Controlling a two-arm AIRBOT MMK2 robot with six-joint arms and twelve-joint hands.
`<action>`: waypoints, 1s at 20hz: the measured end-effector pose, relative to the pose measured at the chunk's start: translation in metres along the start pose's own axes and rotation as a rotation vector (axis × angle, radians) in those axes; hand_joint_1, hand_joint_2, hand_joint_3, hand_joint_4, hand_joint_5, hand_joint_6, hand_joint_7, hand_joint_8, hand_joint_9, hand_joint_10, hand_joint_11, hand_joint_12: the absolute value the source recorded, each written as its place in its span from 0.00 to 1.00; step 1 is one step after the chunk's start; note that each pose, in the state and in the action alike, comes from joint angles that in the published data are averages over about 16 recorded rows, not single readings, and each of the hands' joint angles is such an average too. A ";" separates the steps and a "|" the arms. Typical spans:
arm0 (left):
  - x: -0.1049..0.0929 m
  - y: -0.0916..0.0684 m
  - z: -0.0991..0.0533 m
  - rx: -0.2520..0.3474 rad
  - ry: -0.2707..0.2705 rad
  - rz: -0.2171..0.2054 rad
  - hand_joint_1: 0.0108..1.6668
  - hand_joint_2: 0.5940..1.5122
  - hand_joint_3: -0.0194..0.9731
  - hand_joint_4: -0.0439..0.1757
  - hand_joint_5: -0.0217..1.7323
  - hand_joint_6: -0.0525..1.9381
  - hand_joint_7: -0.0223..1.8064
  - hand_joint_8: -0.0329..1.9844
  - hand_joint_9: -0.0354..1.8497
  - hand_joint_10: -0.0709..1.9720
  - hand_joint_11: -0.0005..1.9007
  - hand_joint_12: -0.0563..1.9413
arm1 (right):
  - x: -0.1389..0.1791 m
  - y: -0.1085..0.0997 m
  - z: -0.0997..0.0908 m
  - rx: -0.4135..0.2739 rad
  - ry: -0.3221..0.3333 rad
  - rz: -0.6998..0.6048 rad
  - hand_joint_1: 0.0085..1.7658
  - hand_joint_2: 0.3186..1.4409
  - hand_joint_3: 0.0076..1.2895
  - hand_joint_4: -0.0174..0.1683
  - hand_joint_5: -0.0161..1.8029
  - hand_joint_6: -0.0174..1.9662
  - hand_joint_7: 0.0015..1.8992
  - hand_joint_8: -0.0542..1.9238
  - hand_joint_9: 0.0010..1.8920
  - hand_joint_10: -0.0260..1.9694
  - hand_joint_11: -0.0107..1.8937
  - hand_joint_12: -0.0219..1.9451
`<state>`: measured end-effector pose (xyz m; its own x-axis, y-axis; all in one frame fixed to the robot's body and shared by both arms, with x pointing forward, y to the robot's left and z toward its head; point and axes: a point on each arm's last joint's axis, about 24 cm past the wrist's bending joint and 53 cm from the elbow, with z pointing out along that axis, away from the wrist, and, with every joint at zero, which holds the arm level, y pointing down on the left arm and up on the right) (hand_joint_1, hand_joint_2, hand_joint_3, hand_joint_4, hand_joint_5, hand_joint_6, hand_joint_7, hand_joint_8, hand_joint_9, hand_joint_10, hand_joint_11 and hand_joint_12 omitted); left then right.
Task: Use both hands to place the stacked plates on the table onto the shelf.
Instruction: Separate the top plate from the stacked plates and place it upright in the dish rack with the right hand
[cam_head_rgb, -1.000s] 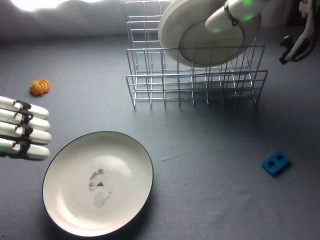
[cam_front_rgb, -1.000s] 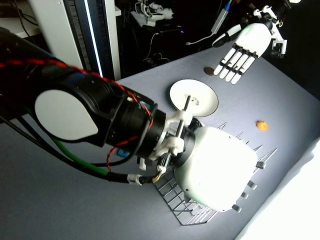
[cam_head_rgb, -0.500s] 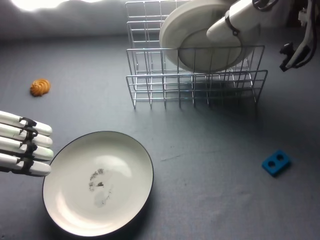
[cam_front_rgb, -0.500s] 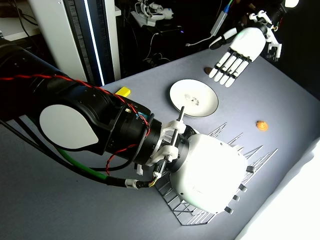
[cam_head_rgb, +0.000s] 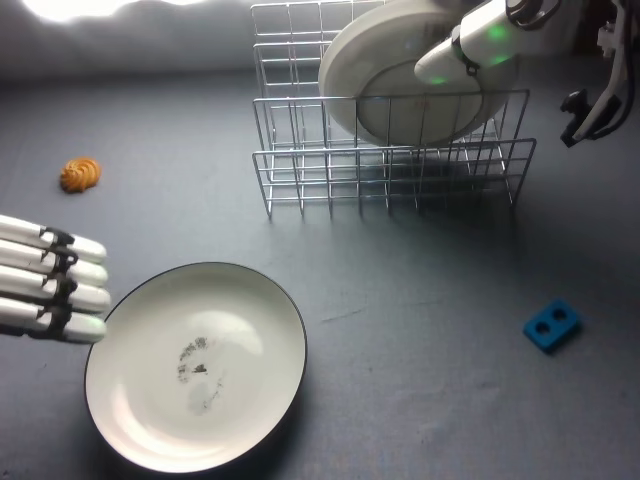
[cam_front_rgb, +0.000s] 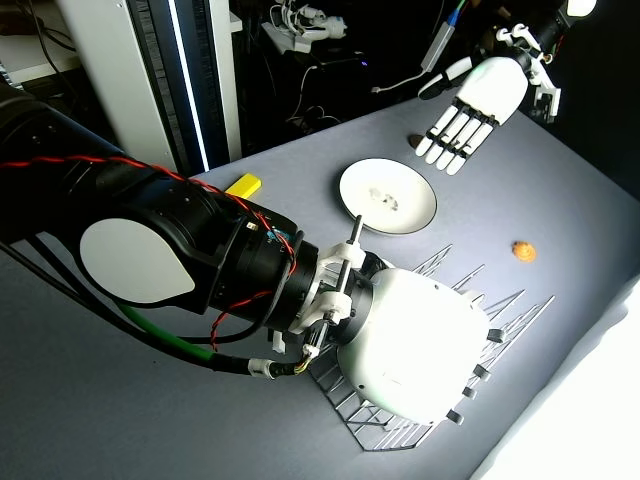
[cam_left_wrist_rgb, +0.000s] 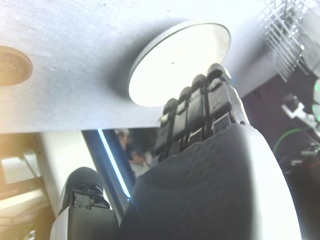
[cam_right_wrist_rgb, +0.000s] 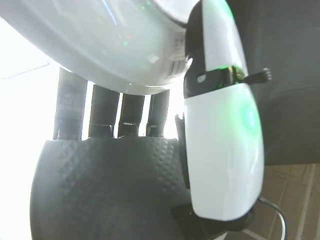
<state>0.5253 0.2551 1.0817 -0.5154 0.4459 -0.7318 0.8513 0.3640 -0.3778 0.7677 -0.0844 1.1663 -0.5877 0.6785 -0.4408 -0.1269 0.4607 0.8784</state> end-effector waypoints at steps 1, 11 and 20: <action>-0.001 0.000 0.000 0.001 -0.003 -0.001 0.01 0.50 0.04 0.21 0.02 0.02 0.02 0.01 0.03 0.04 0.01 0.03 | 0.000 0.000 0.000 -0.001 0.000 0.000 0.69 0.59 0.00 0.11 0.56 0.42 0.59 0.27 0.65 0.01 0.49 0.53; -0.004 -0.003 0.003 0.009 -0.020 -0.009 0.01 0.50 0.04 0.21 0.02 0.02 0.02 0.01 0.03 0.04 0.01 0.03 | -0.004 0.001 -0.004 -0.014 -0.006 0.004 0.66 0.60 0.00 0.05 0.53 0.17 0.54 0.06 0.56 0.02 0.40 0.54; 0.002 -0.005 0.006 0.012 -0.004 -0.016 0.01 0.50 0.04 0.21 0.02 0.02 0.02 0.01 0.03 0.04 0.01 0.03 | -0.012 0.017 -0.011 -0.054 -0.017 -0.013 0.65 0.59 0.00 0.06 0.49 0.02 0.47 0.04 0.48 0.02 0.27 0.56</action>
<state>0.5206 0.2494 1.0791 -0.5288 0.4371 -0.7276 0.8440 0.3612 -0.3965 0.7637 -0.0905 1.1885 -0.5721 0.6824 -0.4550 -0.1779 0.4383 0.8810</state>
